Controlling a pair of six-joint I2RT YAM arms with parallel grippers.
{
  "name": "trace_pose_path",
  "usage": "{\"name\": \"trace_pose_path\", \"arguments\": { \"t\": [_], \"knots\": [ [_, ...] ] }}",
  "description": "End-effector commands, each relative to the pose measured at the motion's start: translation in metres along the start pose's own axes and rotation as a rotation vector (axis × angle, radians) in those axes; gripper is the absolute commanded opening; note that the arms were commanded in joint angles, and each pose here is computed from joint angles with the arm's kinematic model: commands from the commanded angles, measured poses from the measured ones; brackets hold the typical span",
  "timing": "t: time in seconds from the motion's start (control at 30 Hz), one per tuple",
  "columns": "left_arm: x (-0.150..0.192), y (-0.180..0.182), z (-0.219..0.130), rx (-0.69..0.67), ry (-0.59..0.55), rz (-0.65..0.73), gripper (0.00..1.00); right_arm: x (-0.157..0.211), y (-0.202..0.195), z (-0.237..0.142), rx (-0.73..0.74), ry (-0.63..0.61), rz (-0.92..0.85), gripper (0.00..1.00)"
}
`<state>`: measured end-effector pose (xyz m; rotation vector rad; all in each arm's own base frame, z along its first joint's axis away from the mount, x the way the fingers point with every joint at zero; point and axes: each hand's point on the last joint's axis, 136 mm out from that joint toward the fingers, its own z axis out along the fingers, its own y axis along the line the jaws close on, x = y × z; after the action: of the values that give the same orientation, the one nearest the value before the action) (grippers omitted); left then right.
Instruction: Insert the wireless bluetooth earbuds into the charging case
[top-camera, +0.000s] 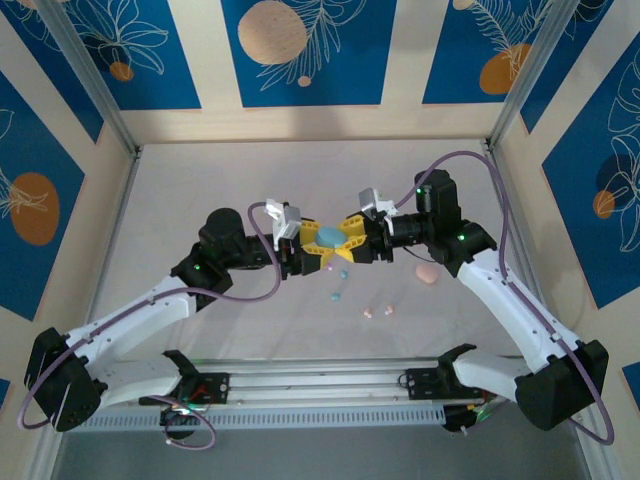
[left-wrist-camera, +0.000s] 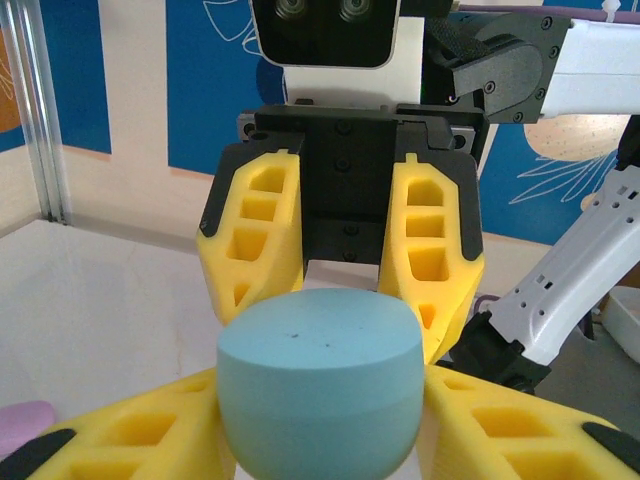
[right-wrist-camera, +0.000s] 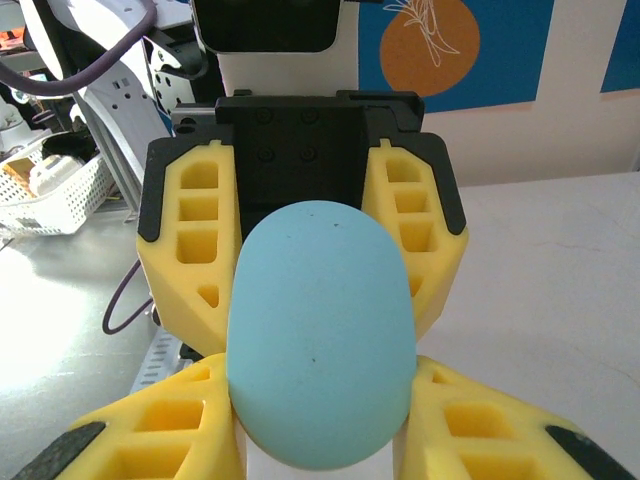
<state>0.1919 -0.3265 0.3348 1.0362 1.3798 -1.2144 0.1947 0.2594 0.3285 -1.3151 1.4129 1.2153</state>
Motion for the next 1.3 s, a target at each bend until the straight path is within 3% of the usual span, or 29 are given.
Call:
{"name": "trace_pose_path", "arguments": {
  "t": [0.0,0.4,0.67,0.87,1.27],
  "knots": [
    [-0.016,-0.011,0.0,0.067,-0.035,0.019,0.46,-0.001,0.002,0.0,0.014,-0.001,-0.046,0.31],
    [-0.019,-0.017,0.0,0.109,-0.057,-0.002,0.44,0.001,0.002,0.0,0.028,-0.001,-0.094,0.32],
    [-0.016,-0.018,0.002,0.123,-0.038,-0.01,0.32,0.0,0.003,0.0,0.035,-0.003,-0.096,0.35],
    [-0.01,-0.017,0.0,0.105,-0.024,0.022,0.27,-0.006,-0.005,-0.002,0.072,-0.011,-0.012,0.45],
    [0.001,-0.023,-0.004,0.127,0.007,0.046,0.23,-0.014,-0.029,-0.014,0.147,-0.031,0.174,0.5]
  ]
}}
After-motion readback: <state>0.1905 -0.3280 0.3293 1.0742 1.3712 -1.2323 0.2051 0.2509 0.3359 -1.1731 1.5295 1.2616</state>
